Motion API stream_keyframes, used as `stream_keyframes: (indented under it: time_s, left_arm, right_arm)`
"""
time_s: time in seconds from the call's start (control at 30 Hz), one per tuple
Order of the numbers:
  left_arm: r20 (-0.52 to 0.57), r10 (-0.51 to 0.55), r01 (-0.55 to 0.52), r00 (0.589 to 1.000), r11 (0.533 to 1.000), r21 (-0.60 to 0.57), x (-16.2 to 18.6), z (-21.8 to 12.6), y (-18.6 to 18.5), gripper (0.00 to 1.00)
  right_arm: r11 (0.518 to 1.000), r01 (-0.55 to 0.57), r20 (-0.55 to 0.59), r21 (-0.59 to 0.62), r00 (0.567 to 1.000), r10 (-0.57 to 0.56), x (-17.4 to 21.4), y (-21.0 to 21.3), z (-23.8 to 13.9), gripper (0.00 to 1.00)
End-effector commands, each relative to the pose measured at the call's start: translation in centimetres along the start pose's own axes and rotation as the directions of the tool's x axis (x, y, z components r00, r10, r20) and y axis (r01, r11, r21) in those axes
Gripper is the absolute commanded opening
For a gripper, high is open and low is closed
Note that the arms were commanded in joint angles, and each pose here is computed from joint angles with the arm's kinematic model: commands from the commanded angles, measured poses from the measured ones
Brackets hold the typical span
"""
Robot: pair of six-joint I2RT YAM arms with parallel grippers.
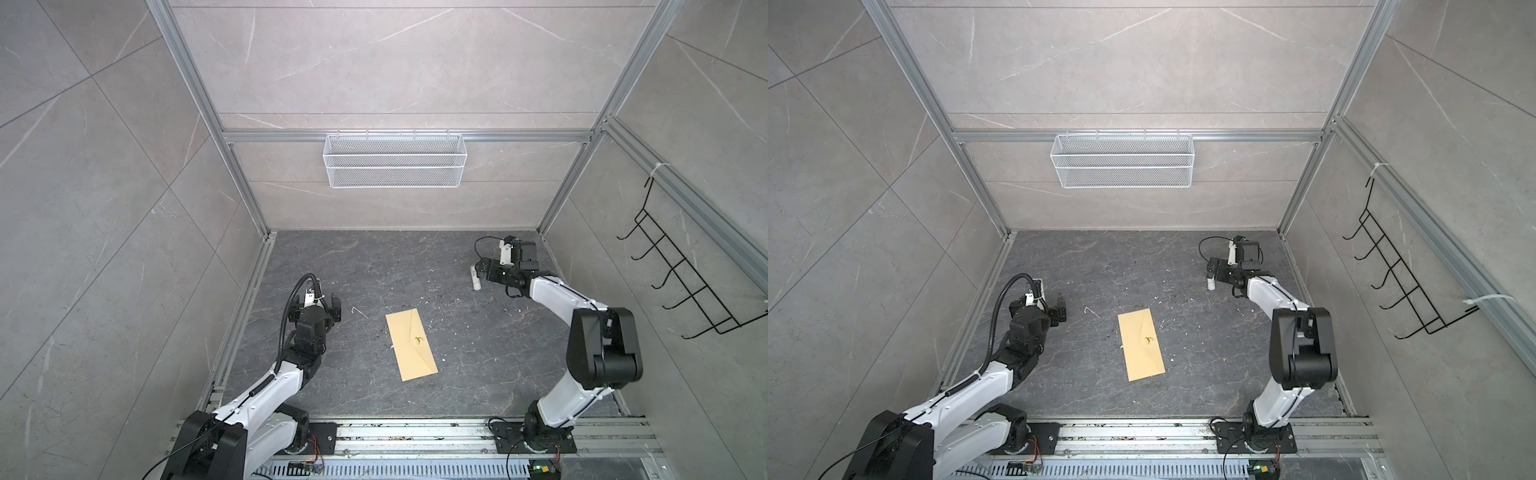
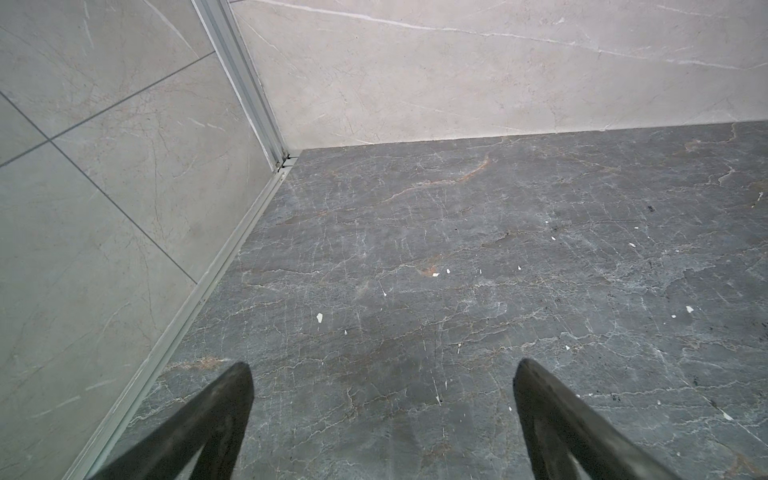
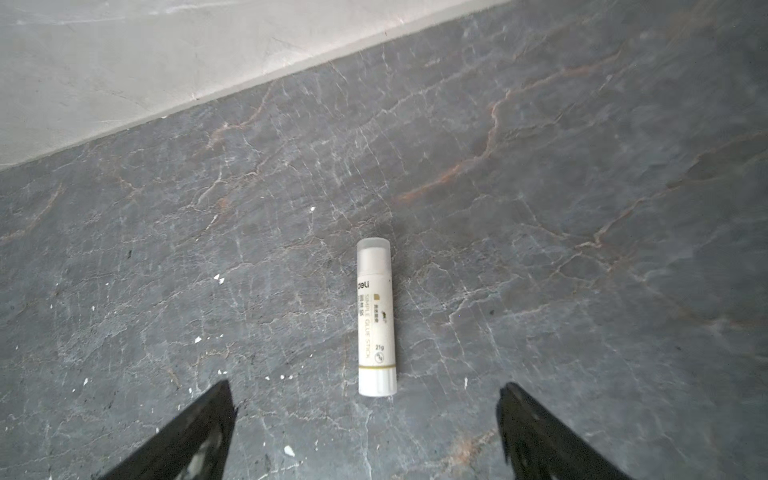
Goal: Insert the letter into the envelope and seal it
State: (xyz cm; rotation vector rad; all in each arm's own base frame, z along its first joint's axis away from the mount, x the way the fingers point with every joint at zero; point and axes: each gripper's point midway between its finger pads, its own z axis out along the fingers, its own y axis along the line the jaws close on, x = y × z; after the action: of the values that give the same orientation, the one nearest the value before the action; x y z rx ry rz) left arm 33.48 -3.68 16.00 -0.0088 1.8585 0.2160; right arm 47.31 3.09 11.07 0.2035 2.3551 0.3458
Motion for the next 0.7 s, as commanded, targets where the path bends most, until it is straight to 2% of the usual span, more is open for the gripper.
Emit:
stream_keyframes:
  time_s: [0.0, 0.2, 0.37, 0.67]
  left_arm:
    - [0.057, -0.021, 0.022, 0.998, 1.000, -0.017, -1.4, -0.2, 0.5, 0.99]
    - [0.062, -0.004, 0.006, 0.998, 0.999, -0.031, -1.4, -0.1, 0.8, 0.99]
    - [0.062, 0.044, -0.039, 0.997, 0.996, -0.084, -0.4, 0.8, 1.3, 0.99]
    - [0.029, 0.093, -0.089, 0.995, 0.988, -0.125, 2.3, 3.6, 2.4, 0.99]
  right_arm:
    - [0.992, -0.089, -0.056, -0.095, 0.995, 0.084, 0.1, 0.7, 0.8, 0.99]
    - [0.990, -0.093, -0.045, -0.106, 0.995, 0.089, 0.2, 0.0, 1.5, 0.99]
    - [0.994, -0.038, 0.078, -0.105, 0.996, 0.047, 0.0, 0.0, -0.5, 0.99]
    - [0.998, 0.045, 0.280, 0.035, 0.958, -0.053, 1.8, -2.4, -5.4, 0.99]
